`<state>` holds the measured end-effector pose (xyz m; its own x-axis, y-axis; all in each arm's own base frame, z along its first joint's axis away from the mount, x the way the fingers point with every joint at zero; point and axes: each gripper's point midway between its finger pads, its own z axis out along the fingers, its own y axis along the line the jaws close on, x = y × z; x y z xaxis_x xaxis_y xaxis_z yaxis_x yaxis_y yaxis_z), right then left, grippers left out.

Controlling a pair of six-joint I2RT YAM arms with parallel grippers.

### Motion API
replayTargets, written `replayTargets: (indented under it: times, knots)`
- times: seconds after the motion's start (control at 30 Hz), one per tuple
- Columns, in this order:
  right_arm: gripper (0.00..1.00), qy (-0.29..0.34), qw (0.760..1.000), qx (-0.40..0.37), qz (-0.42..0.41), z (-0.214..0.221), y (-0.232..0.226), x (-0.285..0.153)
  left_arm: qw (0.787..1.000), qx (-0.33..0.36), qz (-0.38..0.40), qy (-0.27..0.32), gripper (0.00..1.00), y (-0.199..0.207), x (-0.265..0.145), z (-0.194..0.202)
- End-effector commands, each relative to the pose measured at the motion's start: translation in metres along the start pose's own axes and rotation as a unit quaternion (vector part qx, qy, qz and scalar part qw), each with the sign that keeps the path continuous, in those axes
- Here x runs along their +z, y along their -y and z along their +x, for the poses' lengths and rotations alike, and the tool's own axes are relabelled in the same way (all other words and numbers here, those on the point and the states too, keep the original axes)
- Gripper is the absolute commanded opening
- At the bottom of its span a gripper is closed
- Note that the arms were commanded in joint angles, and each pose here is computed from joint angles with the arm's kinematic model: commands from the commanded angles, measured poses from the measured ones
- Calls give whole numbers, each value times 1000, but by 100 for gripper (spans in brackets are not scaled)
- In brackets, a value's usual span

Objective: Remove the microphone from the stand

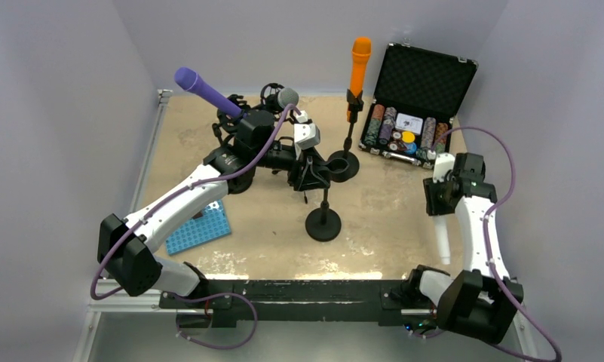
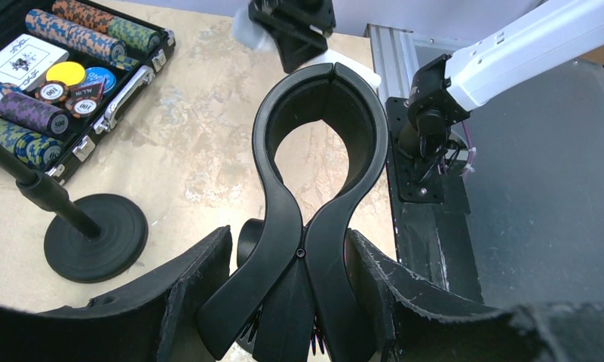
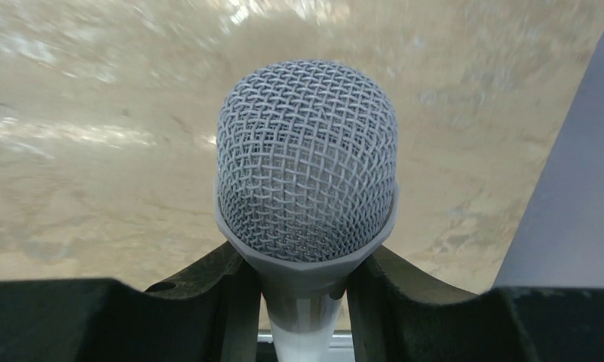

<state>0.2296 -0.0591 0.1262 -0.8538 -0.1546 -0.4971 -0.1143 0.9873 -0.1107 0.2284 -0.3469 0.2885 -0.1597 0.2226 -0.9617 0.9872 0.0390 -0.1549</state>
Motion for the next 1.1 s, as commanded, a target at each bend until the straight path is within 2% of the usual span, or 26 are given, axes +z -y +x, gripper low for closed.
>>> replayTargets:
  times: [0.0,0.17,0.37,0.43,0.57,0.7,0.83,0.97,1.03,1.07]
  knots:
    - [0,-34,998,-4,58,24,34,30,1000,6,-7,-3,0,1,-5,-3]
    - [0,-108,993,6,50,49,45,60,1000,5,-9,-5,0,2,-7,0]
    - [0,-138,990,-13,37,58,50,85,1000,5,-12,-5,0,4,-10,1]
    - [8,-148,989,-8,29,62,48,89,1000,4,-13,-6,0,5,-10,1]
    - [37,-164,986,7,25,70,44,94,1000,4,-12,-5,0,7,-11,1]
    - [61,-164,986,14,28,71,44,94,1000,4,-12,-7,2,8,-13,2]
    - [66,-155,987,22,19,65,41,85,1000,4,-8,-6,5,11,-14,1]
    - [69,-128,991,35,19,48,40,67,1000,5,-6,-5,17,11,-13,0]
    - [70,-95,994,52,17,30,39,52,1000,6,-4,-4,26,12,-14,-1]
    - [72,-61,996,59,22,16,41,42,1000,6,-3,-5,26,12,-13,-1]
